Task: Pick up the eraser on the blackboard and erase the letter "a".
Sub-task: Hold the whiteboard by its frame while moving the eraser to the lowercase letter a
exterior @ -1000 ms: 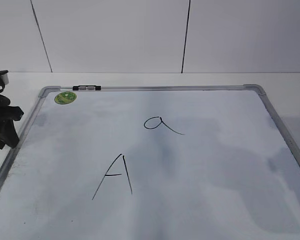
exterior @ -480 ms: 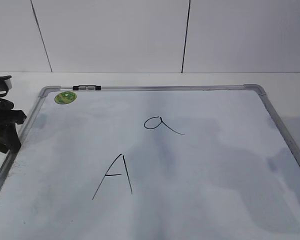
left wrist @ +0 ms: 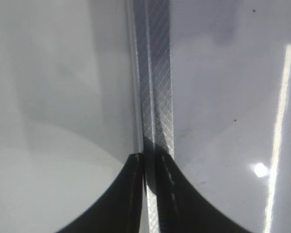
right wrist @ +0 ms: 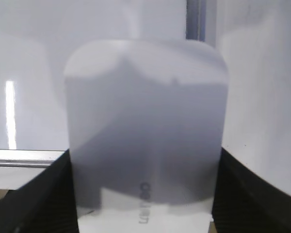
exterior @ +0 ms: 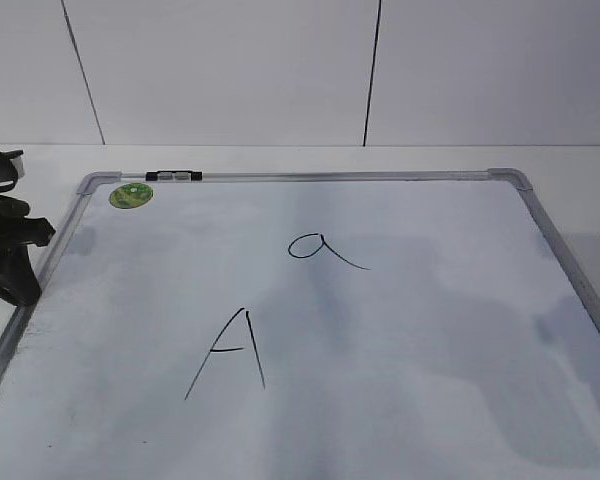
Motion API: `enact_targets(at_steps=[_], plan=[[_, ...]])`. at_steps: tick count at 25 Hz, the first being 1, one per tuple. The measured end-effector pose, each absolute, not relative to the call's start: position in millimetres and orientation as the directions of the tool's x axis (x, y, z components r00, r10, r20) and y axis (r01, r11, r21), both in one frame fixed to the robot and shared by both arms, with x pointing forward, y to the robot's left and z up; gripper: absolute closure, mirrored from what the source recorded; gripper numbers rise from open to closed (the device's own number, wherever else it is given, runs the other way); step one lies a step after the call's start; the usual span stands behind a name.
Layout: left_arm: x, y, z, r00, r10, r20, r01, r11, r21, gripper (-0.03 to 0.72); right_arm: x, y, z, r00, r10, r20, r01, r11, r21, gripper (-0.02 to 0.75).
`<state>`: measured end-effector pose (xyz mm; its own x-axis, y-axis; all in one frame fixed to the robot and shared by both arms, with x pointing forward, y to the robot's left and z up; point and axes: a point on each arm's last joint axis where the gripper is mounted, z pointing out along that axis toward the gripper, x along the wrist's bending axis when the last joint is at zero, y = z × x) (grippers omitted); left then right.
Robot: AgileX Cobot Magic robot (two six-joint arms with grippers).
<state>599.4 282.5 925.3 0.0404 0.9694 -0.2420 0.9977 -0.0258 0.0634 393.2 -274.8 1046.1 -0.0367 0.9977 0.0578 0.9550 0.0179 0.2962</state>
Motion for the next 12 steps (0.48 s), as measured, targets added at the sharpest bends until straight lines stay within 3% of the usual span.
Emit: enact_targets(at_steps=[12], plan=[[599.2,282.5,925.3,0.04,0.969,-0.242,0.998,-0.026,0.061,0.633,416.2,-268.8,1050.5,-0.093,0.993,0.07,0.963,0.072,0.261,0.178]])
